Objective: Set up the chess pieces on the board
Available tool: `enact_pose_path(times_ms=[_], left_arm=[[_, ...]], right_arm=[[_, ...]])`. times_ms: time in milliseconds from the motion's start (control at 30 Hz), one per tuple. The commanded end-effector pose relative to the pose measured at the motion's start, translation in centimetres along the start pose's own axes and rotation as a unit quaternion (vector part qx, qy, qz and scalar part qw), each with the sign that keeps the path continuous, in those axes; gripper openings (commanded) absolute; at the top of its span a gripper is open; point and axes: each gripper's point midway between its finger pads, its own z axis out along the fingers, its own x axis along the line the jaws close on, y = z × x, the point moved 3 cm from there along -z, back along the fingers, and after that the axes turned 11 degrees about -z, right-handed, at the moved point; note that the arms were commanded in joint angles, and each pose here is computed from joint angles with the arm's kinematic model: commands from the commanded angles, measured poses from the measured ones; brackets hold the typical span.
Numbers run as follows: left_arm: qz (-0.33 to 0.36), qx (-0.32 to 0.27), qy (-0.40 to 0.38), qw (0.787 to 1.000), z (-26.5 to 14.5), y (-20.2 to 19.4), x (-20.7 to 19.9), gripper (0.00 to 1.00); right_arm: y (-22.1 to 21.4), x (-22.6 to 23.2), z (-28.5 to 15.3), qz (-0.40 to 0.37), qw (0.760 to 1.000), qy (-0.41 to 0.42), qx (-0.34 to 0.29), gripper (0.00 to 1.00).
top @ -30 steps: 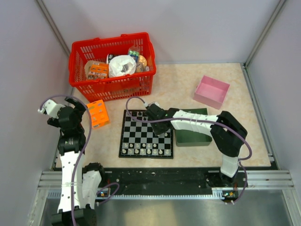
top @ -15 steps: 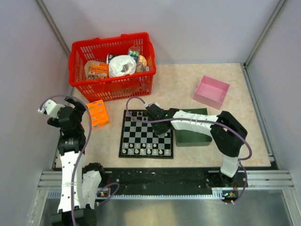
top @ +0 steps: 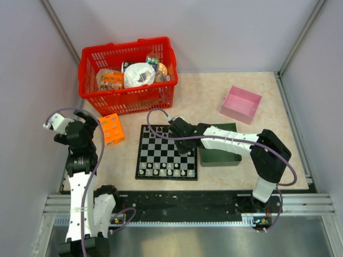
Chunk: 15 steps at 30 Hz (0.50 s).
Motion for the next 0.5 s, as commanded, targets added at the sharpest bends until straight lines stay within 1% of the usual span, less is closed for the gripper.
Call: enact_pose_path(times_ms=[0,233,467], left_arm=[[-0.016,-0.014,-0.018,1.000,0.3,0.6,-0.9,0.99],[-0.017,-0.013,-0.021,1.000,0.3,0.6,-1.0,0.99],[-0.018,-0.013,-0.023,0.999,0.2,0.7,-1.1,0.99]], right_arm=[[-0.9,0.7,-1.8,0.006,1.000,0.013,-0.004,0.11],[-3.4,2.5,-1.8,-0.006,0.999,0.023,0.021,0.11],[-4.6,2.4,-1.5,-0.010,0.999,0.009,0.035,0.11]])
